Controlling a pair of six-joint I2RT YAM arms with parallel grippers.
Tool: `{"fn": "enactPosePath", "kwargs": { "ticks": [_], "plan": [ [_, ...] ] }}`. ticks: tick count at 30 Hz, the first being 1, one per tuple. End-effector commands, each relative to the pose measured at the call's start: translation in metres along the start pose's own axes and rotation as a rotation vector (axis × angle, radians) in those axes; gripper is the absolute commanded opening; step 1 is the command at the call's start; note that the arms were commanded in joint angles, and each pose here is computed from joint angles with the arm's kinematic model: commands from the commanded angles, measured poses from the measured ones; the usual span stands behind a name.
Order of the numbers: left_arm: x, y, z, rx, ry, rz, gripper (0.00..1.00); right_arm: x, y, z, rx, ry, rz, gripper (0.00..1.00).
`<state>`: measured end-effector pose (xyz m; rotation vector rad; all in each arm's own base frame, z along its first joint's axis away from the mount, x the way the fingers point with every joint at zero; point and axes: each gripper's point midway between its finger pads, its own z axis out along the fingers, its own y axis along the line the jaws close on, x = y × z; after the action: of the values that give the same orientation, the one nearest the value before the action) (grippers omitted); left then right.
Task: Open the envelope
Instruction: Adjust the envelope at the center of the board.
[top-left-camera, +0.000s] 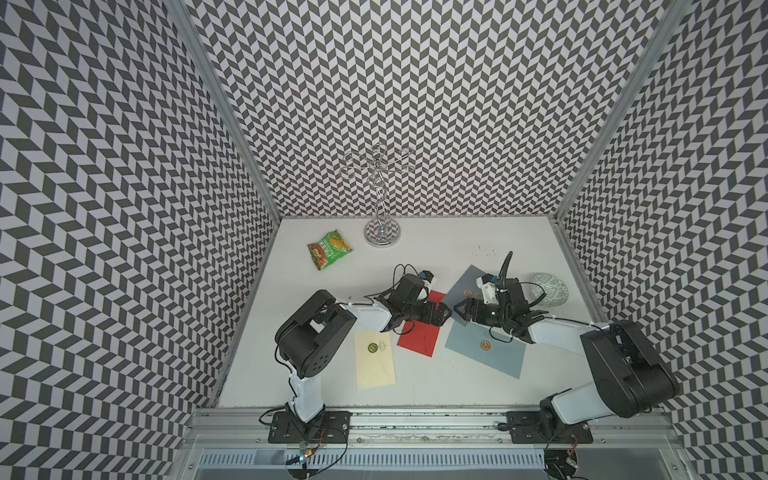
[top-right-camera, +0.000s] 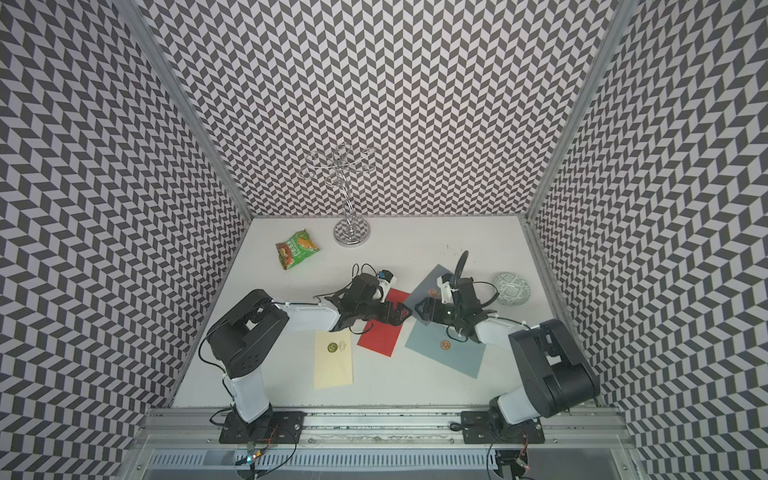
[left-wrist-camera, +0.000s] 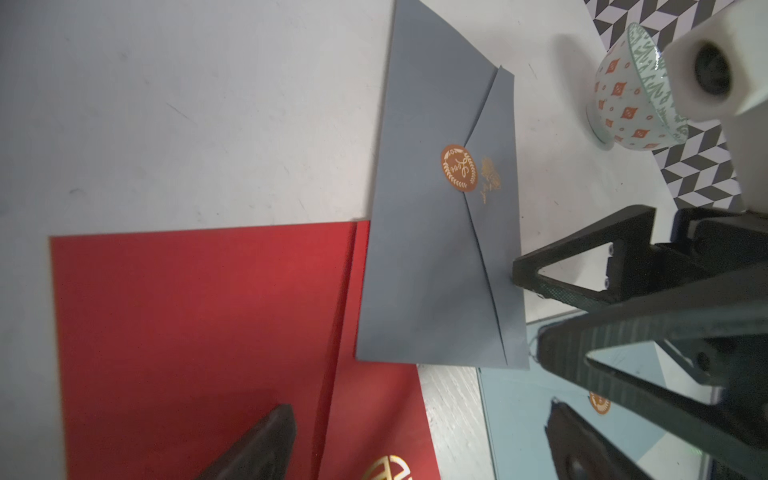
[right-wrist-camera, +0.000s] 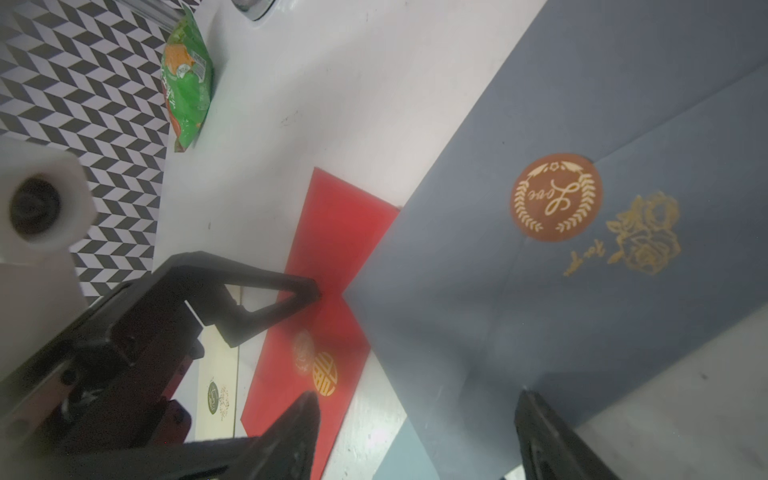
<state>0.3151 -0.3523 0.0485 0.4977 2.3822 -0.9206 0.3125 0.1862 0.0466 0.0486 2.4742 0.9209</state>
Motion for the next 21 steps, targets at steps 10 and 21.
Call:
{"fn": "enactPosePath", "kwargs": {
  "ticks": [10, 21],
  "plan": [
    [0.023, 0.063, -0.032, -0.141, -0.014, -0.172, 0.94, -0.045, -0.053, 0.012, 0.24, -0.096, 0.036, 0.77],
    [-0.026, 0.012, -0.07, 0.001, -0.158, -0.052, 1.0, -0.092, -0.006, -0.046, 0.066, -0.291, -0.047, 0.8]
  ]
}}
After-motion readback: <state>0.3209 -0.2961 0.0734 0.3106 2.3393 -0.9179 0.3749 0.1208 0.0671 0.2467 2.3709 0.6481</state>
